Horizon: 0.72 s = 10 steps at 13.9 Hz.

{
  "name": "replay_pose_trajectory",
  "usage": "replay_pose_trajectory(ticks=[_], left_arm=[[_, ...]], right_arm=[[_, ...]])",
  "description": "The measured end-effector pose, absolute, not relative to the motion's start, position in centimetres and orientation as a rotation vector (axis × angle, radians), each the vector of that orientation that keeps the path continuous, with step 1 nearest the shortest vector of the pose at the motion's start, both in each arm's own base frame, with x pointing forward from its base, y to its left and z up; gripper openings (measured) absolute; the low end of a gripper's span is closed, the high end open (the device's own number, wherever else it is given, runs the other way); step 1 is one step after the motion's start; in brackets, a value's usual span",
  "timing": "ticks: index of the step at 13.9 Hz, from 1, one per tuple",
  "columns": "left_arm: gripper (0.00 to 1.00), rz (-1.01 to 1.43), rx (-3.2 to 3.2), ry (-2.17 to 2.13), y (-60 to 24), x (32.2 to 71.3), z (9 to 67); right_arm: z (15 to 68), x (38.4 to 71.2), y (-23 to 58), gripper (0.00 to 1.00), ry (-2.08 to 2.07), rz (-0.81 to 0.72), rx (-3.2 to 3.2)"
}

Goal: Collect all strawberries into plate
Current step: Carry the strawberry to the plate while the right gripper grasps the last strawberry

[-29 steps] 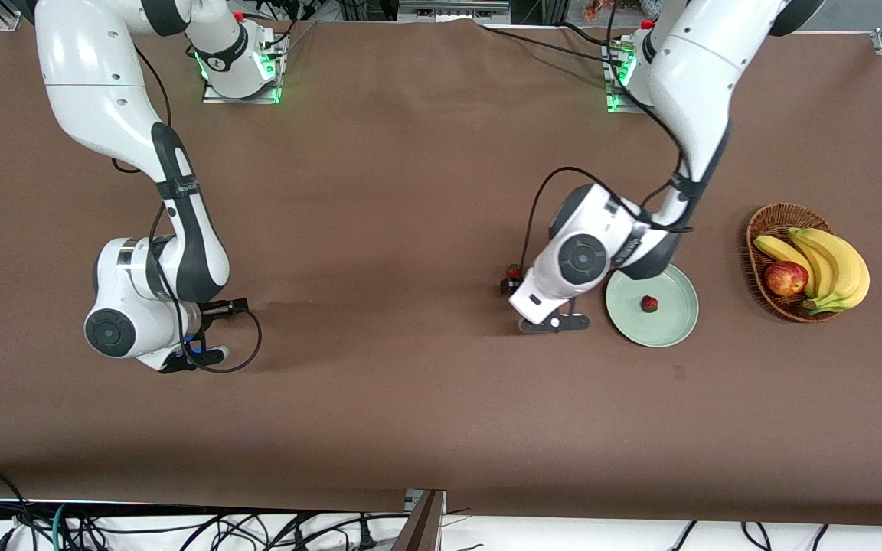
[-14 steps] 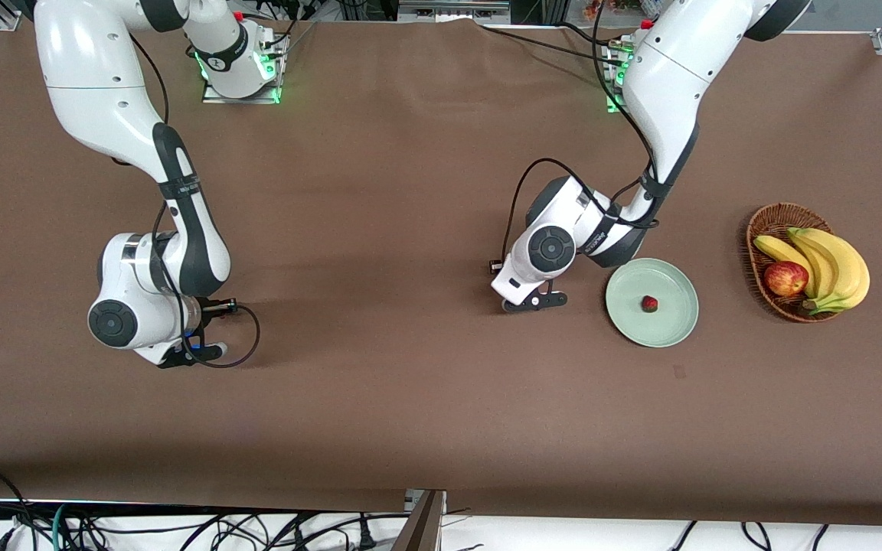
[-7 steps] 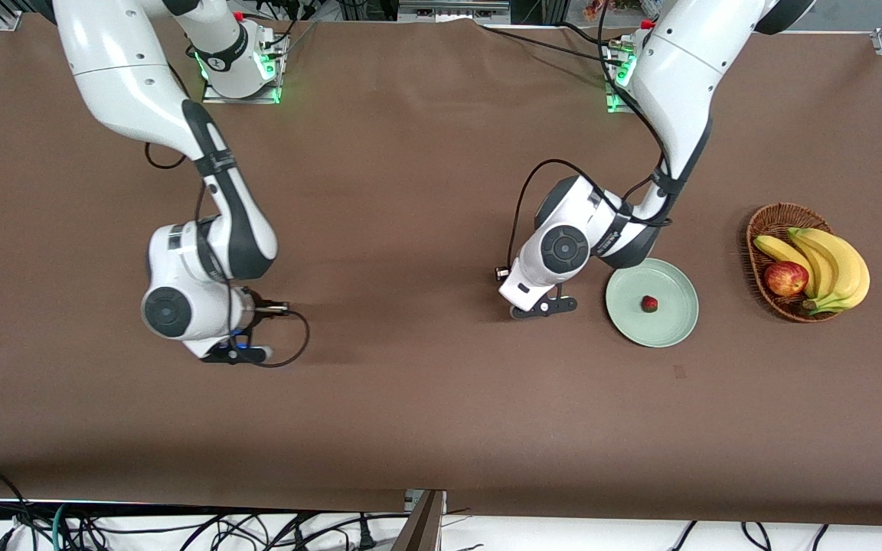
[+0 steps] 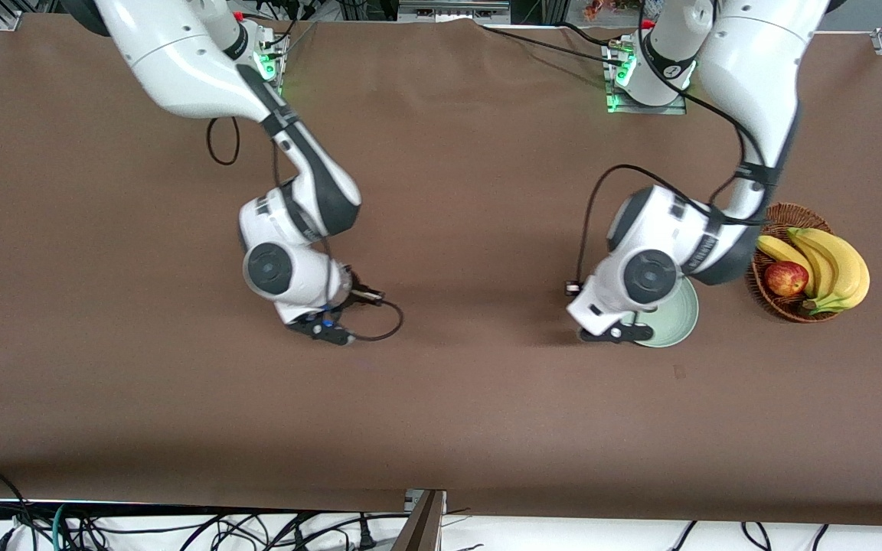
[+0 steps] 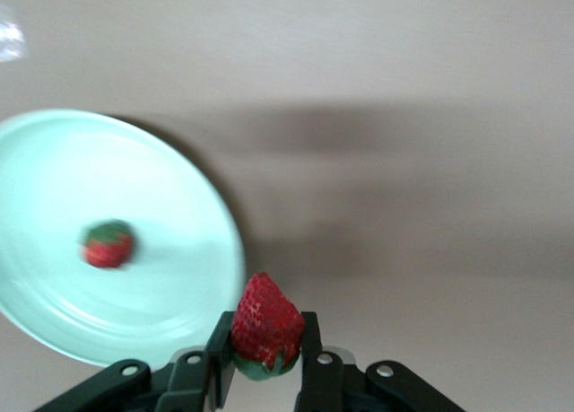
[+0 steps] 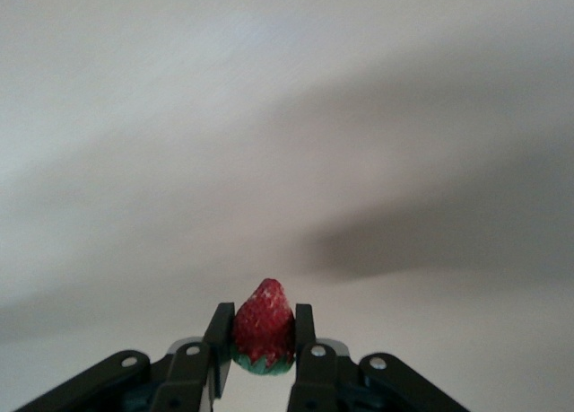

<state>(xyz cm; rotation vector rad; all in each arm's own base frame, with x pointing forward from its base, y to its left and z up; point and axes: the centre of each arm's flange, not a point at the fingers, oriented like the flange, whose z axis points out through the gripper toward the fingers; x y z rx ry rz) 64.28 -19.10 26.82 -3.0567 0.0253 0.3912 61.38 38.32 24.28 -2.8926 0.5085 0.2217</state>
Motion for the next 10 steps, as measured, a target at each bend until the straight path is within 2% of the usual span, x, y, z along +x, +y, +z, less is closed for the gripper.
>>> replay_pose_trajectory(ticks=[3, 5, 7, 10], left_arm=[[0.32, 0.405, -3.055, 0.179, -12.8, 65.8, 25.8], [0.32, 0.412, -3.032, 0.216, -11.8, 65.9, 24.1], [0.44, 0.424, -3.027, 0.235, -12.2, 65.8, 23.2], [0.75, 0.421, -3.030, 0.232, -12.1, 65.8, 23.2]], right_arm=[[22.8, 57.6, 46.8, 0.31, 0.622, 0.076, -2.770], [22.1, 55.0, 51.9, 0.31, 0.623, 0.034, -2.707], [21.5, 53.0, 56.3, 0.31, 0.610, 0.020, -2.659], [19.0, 51.0, 59.5, 0.31, 0.608, -0.012, -2.598]])
